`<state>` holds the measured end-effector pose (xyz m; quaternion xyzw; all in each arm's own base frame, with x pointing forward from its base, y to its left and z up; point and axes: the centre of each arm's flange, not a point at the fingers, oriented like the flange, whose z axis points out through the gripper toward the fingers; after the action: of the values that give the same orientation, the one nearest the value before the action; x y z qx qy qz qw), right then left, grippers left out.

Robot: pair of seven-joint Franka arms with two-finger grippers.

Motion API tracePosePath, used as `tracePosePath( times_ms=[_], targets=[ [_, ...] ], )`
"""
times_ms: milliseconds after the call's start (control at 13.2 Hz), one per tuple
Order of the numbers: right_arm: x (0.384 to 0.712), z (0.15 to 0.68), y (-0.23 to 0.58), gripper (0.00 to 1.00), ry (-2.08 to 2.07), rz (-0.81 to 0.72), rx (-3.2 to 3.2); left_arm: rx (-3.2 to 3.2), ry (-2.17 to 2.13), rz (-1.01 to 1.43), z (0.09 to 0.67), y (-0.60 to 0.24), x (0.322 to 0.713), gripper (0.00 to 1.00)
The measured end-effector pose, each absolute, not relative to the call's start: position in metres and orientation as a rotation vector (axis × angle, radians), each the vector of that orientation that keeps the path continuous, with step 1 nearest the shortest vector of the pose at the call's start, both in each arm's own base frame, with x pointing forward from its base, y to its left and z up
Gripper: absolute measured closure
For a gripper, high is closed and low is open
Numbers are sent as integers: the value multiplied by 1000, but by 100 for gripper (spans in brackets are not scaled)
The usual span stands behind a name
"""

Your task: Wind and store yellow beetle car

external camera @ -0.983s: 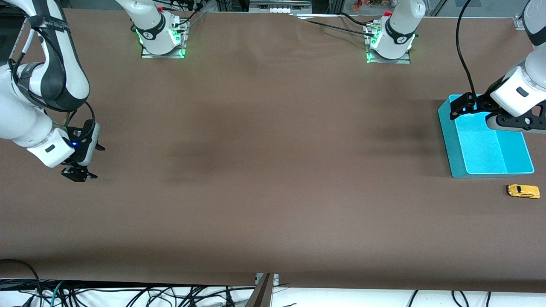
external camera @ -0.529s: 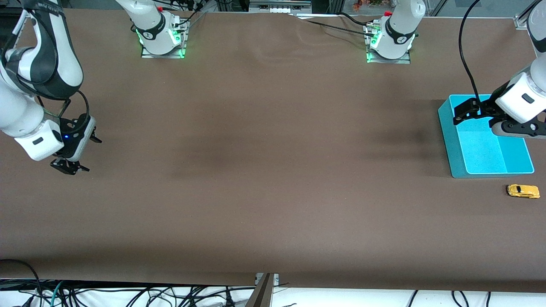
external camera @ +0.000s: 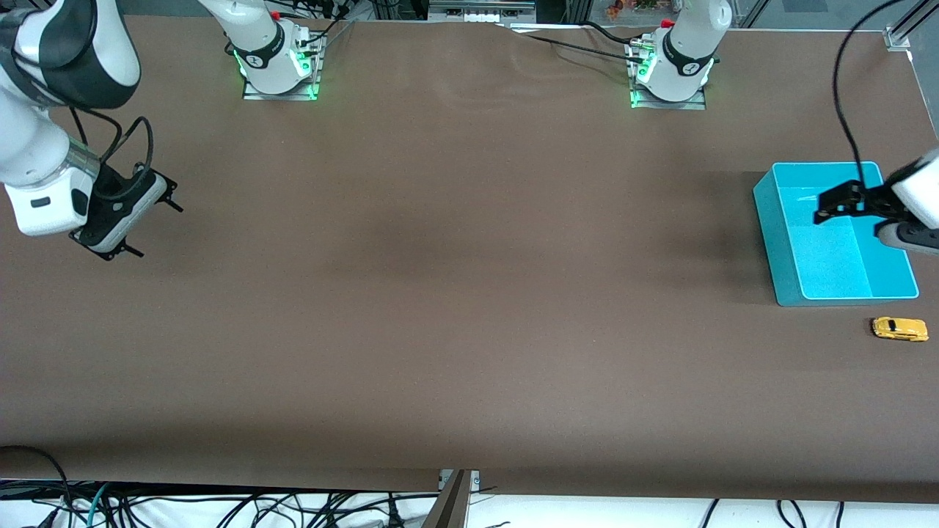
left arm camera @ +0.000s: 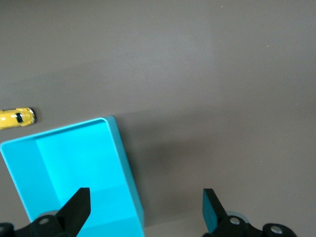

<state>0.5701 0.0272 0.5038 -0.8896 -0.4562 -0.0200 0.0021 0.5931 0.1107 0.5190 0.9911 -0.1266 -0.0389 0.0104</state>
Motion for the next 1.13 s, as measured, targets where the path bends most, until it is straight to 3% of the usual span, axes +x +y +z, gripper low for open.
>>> tracePosePath(
  times_ms=[605,1134],
  targets=[
    [545,530,74,0,-406,-33,-3019,2842,-984,-195,405,305,602,0],
    [544,536,42,0,-31,20,-3044,2593,-1645,-59,358,406,599,0]
  ],
)
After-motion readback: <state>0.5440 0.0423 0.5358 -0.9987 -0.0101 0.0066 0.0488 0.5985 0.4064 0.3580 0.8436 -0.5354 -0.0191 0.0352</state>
